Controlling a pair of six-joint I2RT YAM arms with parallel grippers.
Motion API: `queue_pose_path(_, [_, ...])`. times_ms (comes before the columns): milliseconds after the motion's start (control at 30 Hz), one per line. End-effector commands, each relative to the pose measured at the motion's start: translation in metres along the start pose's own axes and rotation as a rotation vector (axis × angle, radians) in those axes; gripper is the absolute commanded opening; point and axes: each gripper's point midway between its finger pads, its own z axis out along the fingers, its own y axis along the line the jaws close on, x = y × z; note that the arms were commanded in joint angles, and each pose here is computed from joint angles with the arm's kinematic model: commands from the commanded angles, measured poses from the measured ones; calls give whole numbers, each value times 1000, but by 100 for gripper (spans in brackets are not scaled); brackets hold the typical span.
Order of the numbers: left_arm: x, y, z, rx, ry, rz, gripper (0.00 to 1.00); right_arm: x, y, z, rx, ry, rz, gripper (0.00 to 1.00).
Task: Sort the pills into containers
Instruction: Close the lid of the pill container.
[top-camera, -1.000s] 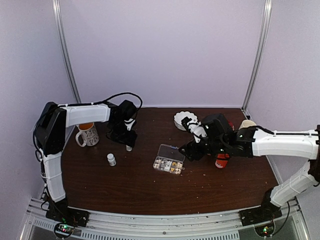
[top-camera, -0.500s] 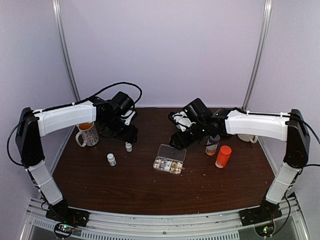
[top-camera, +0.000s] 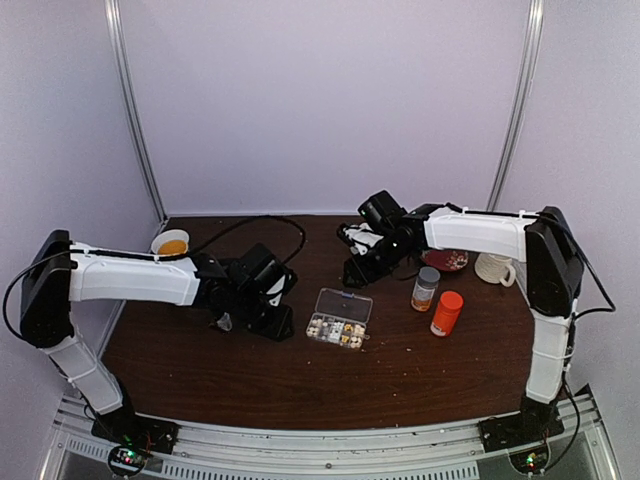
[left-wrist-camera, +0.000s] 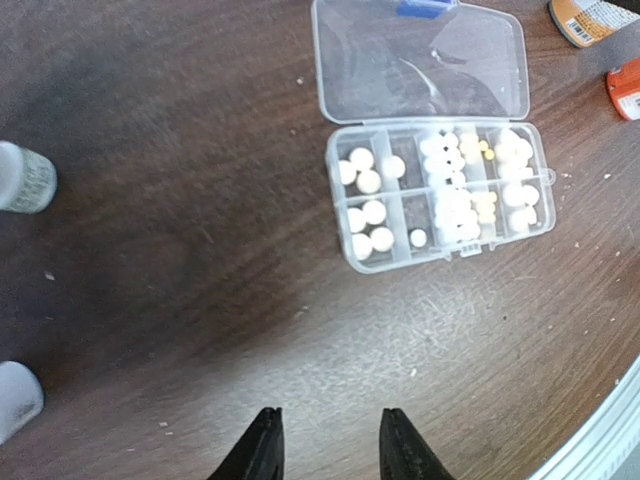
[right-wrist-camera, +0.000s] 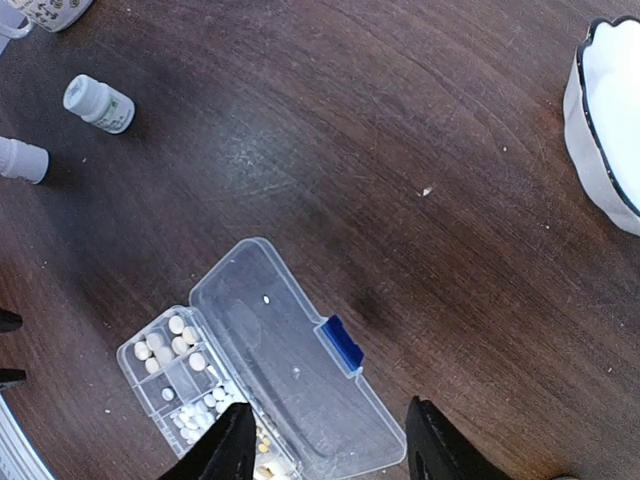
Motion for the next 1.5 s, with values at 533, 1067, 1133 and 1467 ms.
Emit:
queue_pose_path(533, [3,-56,51,242,-21,-111,27,21,-6,44,-131,150,19,61])
queue_pose_path(1067, [7,-51,82,232,1,-119,23,33,31,17,-355,142,30,49])
queue_pose_path(1133, [7,-49,84,227,1,-121,23,35,35,10,-377,132,33,48])
queue_pose_path(1467, [0,-45,87,229,-10,-122,22,54,52,-18,-451,91,45,46])
